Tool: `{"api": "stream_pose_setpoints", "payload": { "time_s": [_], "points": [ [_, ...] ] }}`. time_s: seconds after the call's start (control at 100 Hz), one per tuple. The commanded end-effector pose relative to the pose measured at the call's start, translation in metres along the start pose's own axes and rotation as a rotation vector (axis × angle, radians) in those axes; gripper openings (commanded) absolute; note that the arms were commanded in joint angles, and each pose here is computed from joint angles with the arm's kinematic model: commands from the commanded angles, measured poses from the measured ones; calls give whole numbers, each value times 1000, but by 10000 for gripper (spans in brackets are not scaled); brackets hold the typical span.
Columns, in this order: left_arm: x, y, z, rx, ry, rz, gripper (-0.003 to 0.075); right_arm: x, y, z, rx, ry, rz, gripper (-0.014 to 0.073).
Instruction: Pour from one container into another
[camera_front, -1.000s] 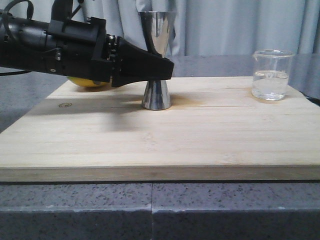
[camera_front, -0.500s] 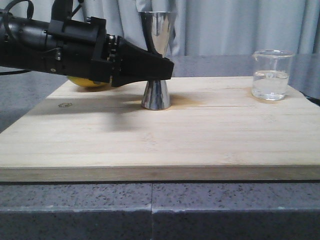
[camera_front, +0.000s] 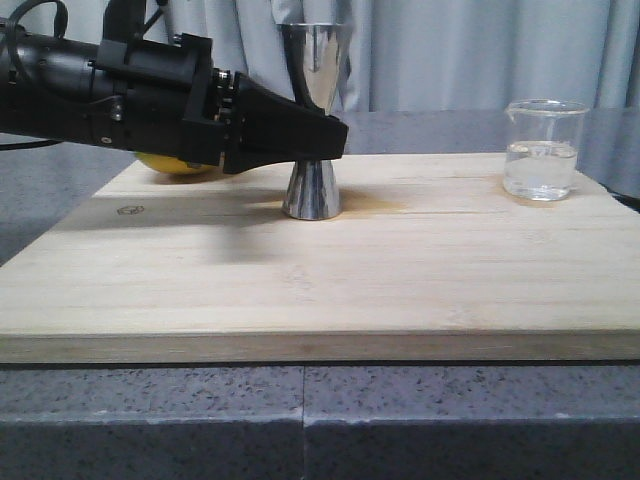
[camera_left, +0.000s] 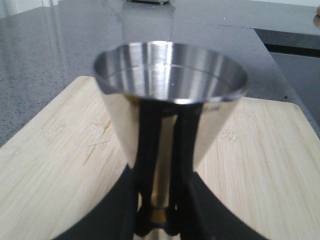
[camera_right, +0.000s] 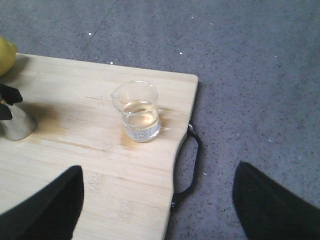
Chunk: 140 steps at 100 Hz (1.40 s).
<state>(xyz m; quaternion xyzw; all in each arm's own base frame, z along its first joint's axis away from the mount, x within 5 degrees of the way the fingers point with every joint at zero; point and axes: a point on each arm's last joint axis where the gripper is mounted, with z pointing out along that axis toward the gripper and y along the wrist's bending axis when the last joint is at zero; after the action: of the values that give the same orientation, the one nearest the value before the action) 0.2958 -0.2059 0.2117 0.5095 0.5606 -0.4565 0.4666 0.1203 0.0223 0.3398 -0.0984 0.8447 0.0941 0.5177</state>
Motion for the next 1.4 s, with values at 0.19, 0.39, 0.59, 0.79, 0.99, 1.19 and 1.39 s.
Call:
{"api": "stream_pose_setpoints", "payload": {
  "time_s": [0.19,0.39,0.59,0.79,0.99,1.19,1.39],
  "points": [
    [-32,-5,-1,36,-154,37,-19,-7,5,2,19,-197,-22,554],
    [-32,-5,-1,36,-154,37,-19,7,16,14,-39,-346,-44,554],
    [-32,-5,-1,36,-154,37,-19,31,20,28,-79,-505,-63,554],
    [-32,-5,-1,34,-153,37,-19,50,20,48,-79,-519,-75,554],
    [-32,-5,-1,34,-153,37,-19,57,22,71,-89,-533,-101,554],
    [-32,-5,-1,34,-153,37,-19,63,23,98,-92,-507,-100,554],
    [-32,-5,-1,34,-153,37,-19,69,23,121,-89,-476,-92,554]
  ]
}}
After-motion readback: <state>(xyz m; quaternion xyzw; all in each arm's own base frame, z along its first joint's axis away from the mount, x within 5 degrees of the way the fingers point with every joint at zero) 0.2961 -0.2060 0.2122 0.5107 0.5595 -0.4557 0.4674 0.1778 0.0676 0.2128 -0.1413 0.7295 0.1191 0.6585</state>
